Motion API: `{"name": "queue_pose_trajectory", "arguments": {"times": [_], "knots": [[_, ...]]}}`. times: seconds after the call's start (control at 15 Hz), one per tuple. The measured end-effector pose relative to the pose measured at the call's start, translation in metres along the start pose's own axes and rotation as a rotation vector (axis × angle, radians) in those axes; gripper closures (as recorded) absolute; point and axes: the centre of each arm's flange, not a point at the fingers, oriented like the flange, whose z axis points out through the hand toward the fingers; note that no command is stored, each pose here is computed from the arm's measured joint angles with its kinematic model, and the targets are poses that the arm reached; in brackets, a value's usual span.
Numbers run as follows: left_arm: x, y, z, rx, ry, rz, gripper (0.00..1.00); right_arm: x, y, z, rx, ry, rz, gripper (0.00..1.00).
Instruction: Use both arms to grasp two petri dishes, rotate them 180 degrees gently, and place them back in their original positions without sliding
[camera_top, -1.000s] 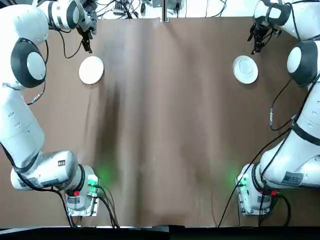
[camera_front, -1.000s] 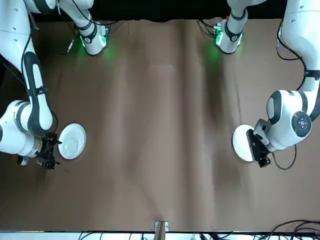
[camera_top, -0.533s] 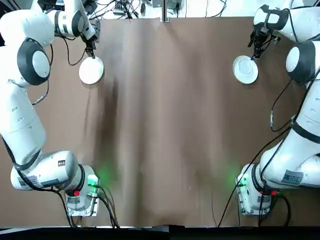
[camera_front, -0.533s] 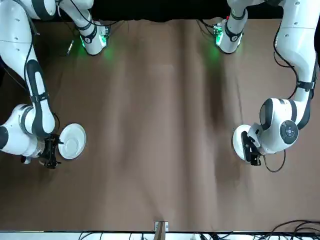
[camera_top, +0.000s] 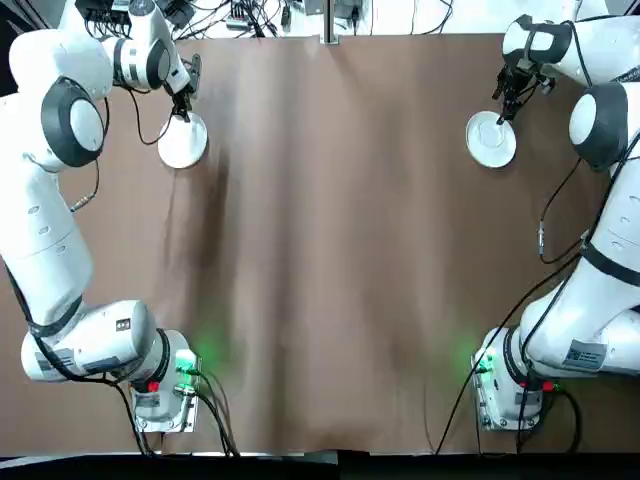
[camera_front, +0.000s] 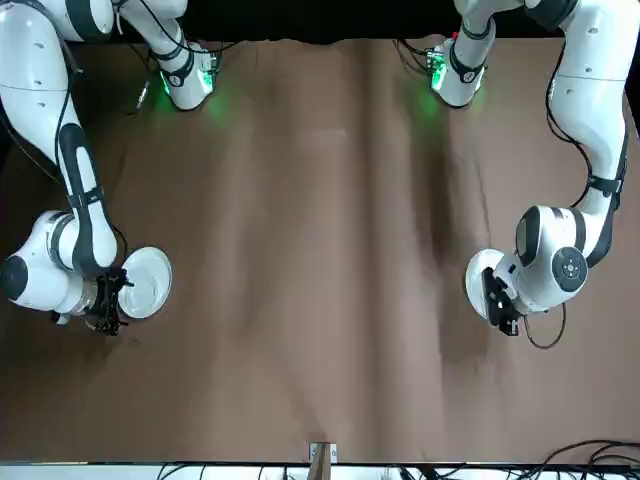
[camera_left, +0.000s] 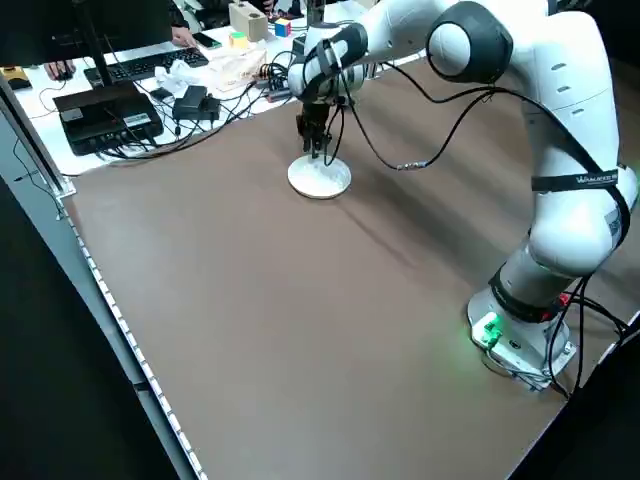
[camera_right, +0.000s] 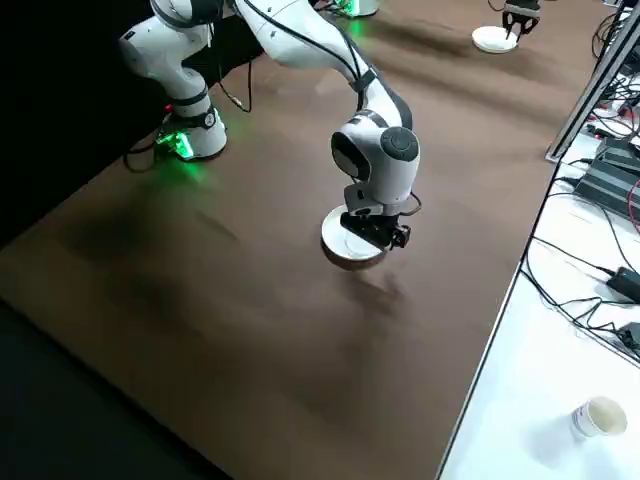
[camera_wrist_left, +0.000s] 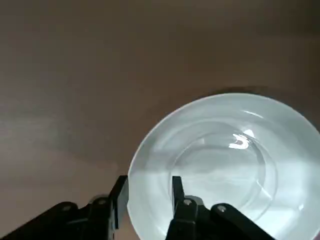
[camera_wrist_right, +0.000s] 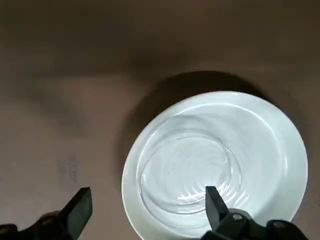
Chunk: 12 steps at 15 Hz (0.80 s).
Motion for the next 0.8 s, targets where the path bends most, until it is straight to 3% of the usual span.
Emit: {"name": "queue_pose_trajectory", "arguments": {"times": [0.8], "knots": [[-0.009, 0.016, 0.015, -0.025, 0.034, 0.014, 0.57, -0.001, -0.001, -0.001, 0.002, 0.0, 0.003, 0.0]]}}
